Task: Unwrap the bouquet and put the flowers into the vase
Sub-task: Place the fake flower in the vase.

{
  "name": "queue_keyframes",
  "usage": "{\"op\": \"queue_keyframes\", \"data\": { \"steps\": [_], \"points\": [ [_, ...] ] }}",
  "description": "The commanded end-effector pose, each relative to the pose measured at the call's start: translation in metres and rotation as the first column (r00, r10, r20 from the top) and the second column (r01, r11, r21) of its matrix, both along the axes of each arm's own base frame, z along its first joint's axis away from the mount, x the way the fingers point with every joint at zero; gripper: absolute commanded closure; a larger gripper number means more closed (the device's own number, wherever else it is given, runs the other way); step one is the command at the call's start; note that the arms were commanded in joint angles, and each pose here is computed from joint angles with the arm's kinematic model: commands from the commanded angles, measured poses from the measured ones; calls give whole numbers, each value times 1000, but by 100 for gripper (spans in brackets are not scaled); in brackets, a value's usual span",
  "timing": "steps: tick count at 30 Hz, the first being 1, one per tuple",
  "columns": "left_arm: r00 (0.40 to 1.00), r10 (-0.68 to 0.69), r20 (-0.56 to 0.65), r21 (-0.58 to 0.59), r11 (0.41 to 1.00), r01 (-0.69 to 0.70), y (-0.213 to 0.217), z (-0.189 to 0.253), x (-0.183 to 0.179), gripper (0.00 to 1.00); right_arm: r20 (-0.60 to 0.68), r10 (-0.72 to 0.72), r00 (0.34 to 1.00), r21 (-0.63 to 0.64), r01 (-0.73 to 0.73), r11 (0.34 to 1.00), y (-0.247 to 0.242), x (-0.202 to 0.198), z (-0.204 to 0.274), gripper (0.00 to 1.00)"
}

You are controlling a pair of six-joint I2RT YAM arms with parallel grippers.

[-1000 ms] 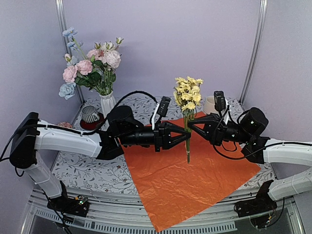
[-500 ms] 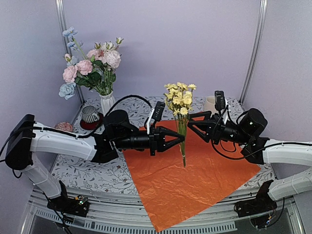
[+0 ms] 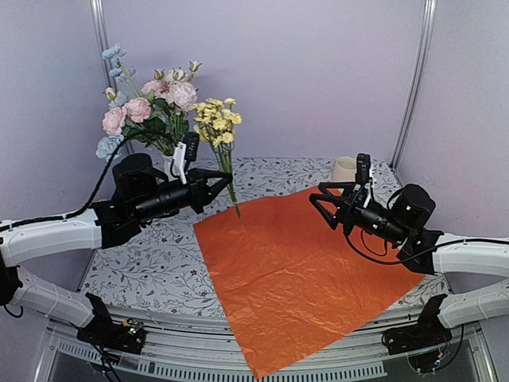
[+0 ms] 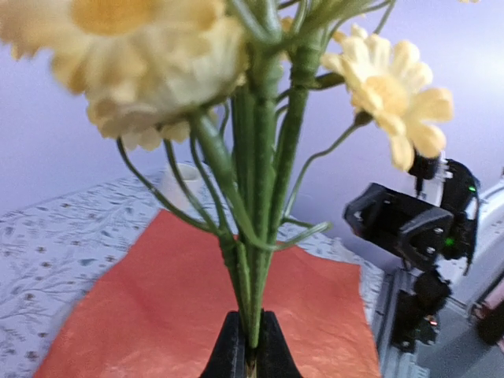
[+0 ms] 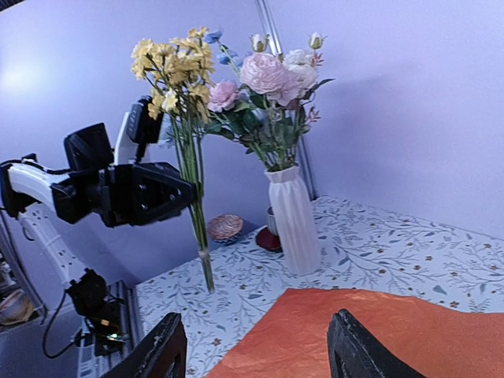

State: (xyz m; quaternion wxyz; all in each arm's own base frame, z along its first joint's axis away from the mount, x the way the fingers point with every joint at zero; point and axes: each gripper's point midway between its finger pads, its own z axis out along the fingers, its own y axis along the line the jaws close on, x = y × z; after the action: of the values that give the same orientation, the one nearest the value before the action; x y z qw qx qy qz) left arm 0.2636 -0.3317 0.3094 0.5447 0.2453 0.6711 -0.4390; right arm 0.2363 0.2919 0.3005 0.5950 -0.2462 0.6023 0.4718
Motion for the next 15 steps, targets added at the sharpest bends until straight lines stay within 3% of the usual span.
{"op": "queue_keyframes", "data": {
  "steps": [1,4,10,15],
  "points": [
    [959,266,100,149,949,-279,60,-2,38,100,83,-177,981,-99,185,978,-11,29,-15,36],
    [911,370,184,160,903,-399,91,21,54,100,94,-242,966,-116,252,961,-16,40,-32,36],
    [790,508,342,129,808,-575,138,76,89,100,96,-226,969,-136,238,962,-15,38,-73,36],
    [704,576,415,180,706,-685,159,87,131,100,82,-199,977,-165,210,964,-11,36,-85,36]
  ]
}}
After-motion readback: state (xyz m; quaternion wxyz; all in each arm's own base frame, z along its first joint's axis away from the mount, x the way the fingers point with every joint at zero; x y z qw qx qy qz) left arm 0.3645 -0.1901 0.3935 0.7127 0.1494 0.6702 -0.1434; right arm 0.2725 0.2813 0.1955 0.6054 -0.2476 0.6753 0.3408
